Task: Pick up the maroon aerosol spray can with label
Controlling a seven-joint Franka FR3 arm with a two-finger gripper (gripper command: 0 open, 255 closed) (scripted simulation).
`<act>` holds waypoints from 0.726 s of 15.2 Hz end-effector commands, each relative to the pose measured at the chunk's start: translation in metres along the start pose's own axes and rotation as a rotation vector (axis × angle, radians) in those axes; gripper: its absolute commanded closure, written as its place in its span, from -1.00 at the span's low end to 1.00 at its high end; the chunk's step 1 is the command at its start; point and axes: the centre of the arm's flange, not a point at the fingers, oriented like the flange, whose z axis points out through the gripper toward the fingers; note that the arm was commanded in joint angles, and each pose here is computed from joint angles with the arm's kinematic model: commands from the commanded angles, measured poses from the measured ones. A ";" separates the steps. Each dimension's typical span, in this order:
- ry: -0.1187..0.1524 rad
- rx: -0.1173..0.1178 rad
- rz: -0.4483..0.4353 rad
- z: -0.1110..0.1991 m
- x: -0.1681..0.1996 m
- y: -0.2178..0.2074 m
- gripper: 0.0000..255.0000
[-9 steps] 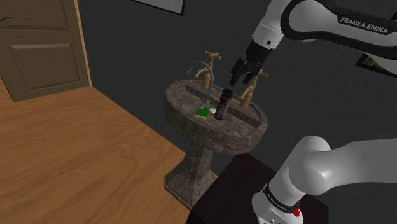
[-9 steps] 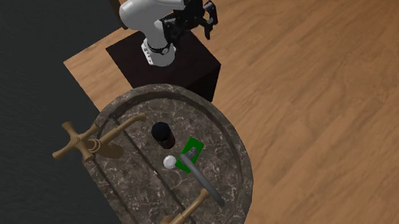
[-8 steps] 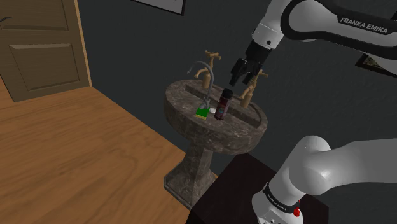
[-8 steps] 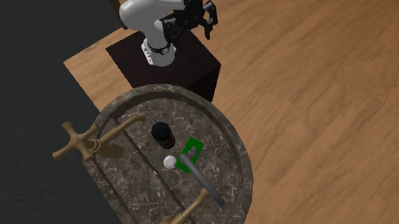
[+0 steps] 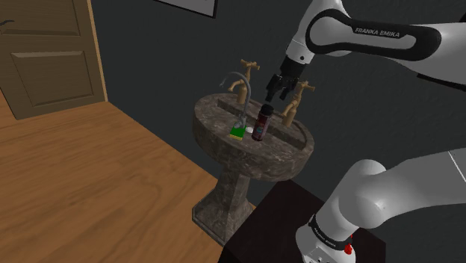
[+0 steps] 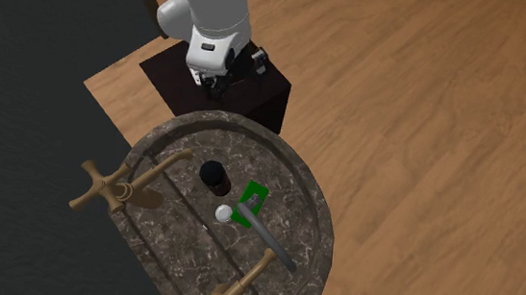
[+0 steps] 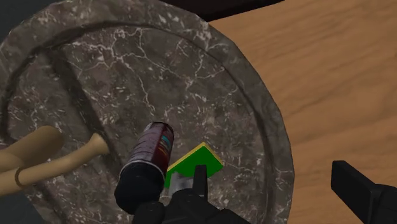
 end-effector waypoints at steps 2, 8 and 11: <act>-0.016 -0.006 -0.011 0.021 0.021 0.027 -1.00; -0.048 -0.016 -0.030 0.060 0.066 0.081 -1.00; -0.064 -0.021 -0.039 0.081 0.088 0.108 -1.00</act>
